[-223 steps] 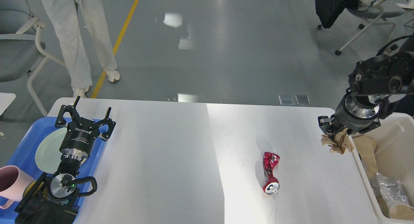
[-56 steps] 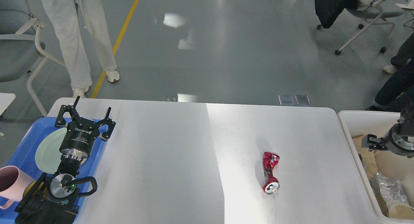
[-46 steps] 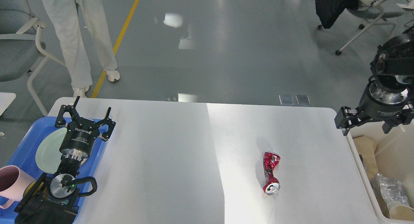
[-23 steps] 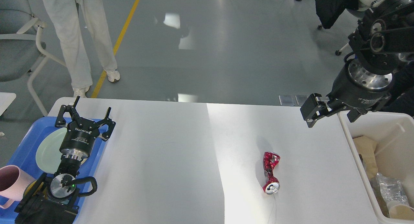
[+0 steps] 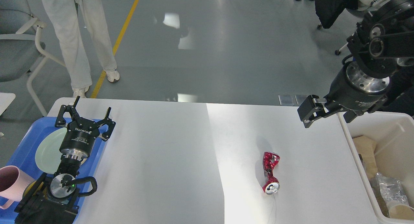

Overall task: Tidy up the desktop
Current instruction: 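Move the right gripper down over the red crushed can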

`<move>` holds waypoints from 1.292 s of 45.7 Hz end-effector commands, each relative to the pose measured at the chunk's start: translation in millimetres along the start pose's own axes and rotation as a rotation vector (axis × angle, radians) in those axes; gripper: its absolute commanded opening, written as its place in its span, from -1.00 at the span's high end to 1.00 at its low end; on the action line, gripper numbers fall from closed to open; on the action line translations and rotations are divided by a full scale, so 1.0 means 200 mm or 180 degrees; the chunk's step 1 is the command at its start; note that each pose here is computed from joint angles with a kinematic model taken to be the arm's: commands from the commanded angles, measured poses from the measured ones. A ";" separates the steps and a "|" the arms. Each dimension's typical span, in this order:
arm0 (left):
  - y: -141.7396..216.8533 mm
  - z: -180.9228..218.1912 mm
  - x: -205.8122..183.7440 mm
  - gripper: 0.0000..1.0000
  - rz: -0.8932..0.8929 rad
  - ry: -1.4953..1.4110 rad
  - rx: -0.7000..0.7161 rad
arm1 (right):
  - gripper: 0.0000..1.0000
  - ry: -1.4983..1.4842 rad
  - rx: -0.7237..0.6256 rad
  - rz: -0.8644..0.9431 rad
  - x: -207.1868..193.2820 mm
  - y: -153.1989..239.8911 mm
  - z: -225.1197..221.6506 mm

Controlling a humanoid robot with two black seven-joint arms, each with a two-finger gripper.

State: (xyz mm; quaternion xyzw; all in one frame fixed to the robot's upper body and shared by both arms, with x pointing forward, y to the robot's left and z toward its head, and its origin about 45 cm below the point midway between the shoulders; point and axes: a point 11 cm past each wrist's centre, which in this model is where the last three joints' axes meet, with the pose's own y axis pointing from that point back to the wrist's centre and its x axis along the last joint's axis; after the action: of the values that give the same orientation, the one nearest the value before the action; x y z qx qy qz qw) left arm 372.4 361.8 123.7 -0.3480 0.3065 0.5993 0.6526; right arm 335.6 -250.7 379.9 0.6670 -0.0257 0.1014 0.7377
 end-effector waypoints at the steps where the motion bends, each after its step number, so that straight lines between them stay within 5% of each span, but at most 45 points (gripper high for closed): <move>1: 0.00 0.00 0.00 -0.93 0.0000 0.0000 0.0000 | -0.97 -0.0047 0.0019 0.0412 0.04 -0.02 0.00; 9: 0.00 0.00 0.00 -0.93 -0.0005 0.0000 -0.0001 | -0.93 -0.0130 -0.0046 0.1115 0.12 -0.03 0.03; 20: 0.00 0.00 0.00 -0.93 0.0001 0.0004 -0.0003 | -1.00 -0.0017 0.0049 -0.0145 -0.09 -0.08 -0.02; 34: 0.00 0.00 0.00 -0.93 -0.0005 0.0000 -0.0001 | -1.00 -0.0142 0.0130 0.0360 -0.08 -0.45 -0.03; 59: 0.00 -0.01 0.00 -0.93 -0.0006 0.0009 0.0001 | -1.00 -0.0390 0.0410 0.0052 -0.22 -1.36 -0.23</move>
State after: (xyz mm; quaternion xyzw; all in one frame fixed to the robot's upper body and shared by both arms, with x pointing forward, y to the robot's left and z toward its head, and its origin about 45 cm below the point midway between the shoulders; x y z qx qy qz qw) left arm 372.6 361.0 123.9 -0.3485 0.3067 0.5986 0.6528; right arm 339.0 -234.0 135.6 0.7192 -0.0630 0.0718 0.6882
